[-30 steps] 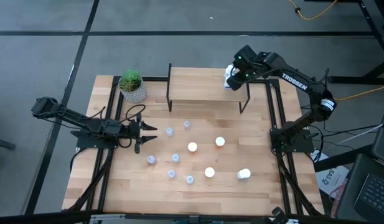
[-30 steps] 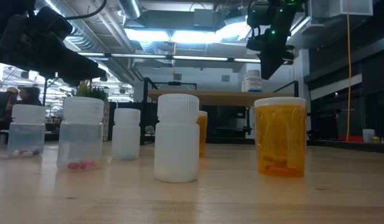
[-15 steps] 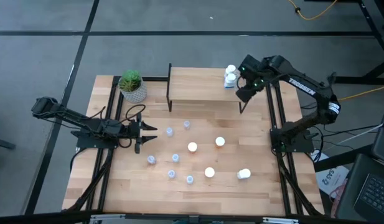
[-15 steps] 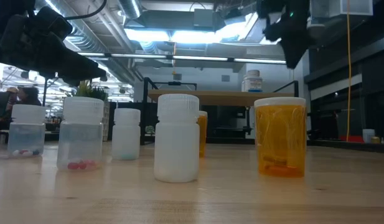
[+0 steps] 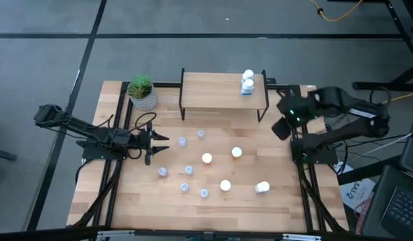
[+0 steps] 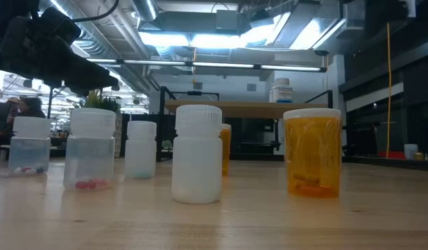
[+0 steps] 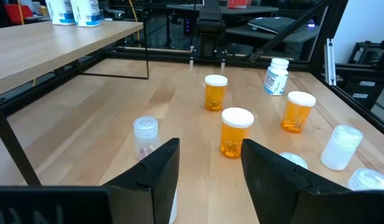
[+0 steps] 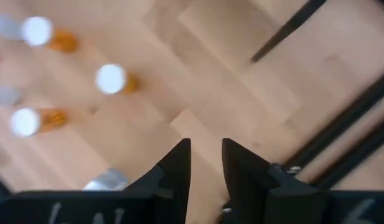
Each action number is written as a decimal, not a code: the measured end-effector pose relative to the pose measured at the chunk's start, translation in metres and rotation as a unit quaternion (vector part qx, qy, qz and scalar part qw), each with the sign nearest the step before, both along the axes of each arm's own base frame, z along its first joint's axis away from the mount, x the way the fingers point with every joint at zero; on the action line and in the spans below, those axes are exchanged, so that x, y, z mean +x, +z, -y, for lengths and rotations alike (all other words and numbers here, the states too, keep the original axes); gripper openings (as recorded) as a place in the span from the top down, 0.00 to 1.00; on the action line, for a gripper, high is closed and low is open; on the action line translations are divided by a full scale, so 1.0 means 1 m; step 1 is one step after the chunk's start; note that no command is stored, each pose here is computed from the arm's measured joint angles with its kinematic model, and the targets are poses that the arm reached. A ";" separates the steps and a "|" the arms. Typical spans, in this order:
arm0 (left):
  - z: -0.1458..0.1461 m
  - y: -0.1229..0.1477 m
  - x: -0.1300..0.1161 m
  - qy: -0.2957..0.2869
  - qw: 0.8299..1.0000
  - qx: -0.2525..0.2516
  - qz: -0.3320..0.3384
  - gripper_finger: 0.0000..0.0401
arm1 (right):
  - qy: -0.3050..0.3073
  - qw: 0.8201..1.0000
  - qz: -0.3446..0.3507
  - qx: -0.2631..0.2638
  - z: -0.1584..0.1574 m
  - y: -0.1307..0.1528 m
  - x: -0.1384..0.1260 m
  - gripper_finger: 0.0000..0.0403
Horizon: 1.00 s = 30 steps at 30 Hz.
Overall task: Pick and place medicine bottles onto shelf by color
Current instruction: Put the white supplement bottle on the shelf aligned with the other white supplement bottles
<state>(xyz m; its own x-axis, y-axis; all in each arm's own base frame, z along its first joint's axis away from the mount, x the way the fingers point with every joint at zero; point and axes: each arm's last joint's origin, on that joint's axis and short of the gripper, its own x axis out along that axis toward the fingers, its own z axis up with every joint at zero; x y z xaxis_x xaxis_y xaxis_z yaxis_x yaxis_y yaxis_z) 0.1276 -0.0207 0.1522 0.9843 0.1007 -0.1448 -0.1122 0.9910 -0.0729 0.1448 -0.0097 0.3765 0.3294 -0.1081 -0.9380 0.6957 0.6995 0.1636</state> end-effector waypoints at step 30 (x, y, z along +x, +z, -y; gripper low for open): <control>0.000 0.000 0.000 0.000 1.000 0.000 0.000 0.59 | 0.185 0.982 -0.008 0.039 -0.149 -0.066 0.061 0.77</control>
<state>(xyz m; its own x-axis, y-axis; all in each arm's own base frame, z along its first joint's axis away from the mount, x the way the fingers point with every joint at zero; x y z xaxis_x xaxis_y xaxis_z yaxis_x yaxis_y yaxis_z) 0.1276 -0.0207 0.1521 0.9843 0.1004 -0.1452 -0.1118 0.9911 -0.0728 0.2060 0.1396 0.3104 0.3181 0.0887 -0.9439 0.3994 0.8904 0.2183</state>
